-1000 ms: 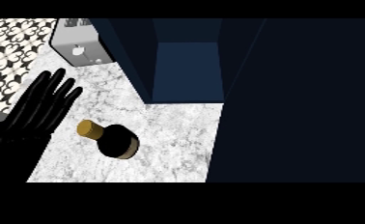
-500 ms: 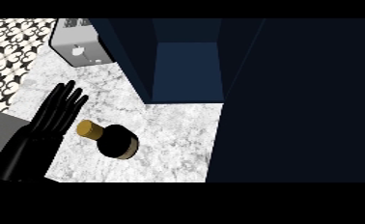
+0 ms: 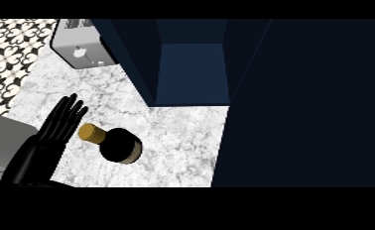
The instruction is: Pick up the wine, place it into the cabinet and close the cabinet
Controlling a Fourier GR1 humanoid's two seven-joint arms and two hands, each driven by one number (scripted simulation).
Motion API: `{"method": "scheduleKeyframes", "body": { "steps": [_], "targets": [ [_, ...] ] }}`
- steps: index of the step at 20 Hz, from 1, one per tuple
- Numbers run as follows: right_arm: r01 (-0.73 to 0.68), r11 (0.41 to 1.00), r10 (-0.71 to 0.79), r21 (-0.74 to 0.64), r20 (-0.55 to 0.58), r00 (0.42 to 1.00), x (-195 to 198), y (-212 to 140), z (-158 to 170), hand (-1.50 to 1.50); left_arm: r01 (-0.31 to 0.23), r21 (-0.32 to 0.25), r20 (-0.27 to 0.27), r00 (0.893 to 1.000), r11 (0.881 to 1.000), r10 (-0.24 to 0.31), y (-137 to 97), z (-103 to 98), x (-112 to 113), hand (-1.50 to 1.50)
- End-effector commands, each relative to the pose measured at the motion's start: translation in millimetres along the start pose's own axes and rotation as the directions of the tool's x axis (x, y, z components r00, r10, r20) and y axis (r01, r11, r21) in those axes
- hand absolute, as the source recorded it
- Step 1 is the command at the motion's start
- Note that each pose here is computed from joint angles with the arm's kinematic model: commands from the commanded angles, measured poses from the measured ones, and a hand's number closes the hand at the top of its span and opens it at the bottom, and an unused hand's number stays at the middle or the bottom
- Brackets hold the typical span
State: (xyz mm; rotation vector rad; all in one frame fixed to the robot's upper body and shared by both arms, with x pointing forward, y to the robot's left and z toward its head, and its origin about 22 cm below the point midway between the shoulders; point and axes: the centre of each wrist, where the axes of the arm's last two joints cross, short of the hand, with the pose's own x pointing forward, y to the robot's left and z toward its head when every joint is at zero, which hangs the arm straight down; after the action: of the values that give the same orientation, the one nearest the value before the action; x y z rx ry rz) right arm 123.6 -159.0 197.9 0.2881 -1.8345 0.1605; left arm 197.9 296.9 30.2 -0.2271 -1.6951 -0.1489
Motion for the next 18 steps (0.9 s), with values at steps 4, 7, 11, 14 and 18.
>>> {"method": "scheduleKeyframes", "body": {
  "steps": [4, 7, 11, 14, 18],
  "targets": [
    [-0.011, 0.999, 0.016, -0.049, 0.104, 0.994, 29.5, -6.2, 31.1, -1.5, -0.007, -0.012, -0.034, 0.999, 1.0, 0.006, 28.1, 13.0, -37.2, -1.5],
    [-0.032, 0.998, 0.037, -0.049, 0.121, 0.992, 24.0, -0.9, 30.0, -1.5, 0.003, 0.014, -0.043, 0.999, 1.0, -0.002, 2.2, 3.5, -48.1, -1.5],
    [-0.006, 1.0, 0.007, -0.024, 0.077, 0.997, 30.6, 3.1, 36.1, -1.5, 0.008, 0.003, -0.07, 0.998, 1.0, -0.008, 33.9, 12.5, -64.5, -1.5],
    [-0.025, 0.999, 0.028, -0.031, 0.099, 0.995, 40.0, -8.4, 33.3, -1.5, 0.01, 0.02, -0.071, 0.997, 1.0, -0.009, 30.3, -2.8, -78.7, -1.5],
    [-0.022, 0.999, 0.025, -0.029, 0.101, 0.995, 36.5, -5.7, 39.9, -1.5, 0.019, 0.044, -0.075, 0.997, 0.999, -0.016, 23.3, 17.1, -97.3, -1.5]
  ]
}}
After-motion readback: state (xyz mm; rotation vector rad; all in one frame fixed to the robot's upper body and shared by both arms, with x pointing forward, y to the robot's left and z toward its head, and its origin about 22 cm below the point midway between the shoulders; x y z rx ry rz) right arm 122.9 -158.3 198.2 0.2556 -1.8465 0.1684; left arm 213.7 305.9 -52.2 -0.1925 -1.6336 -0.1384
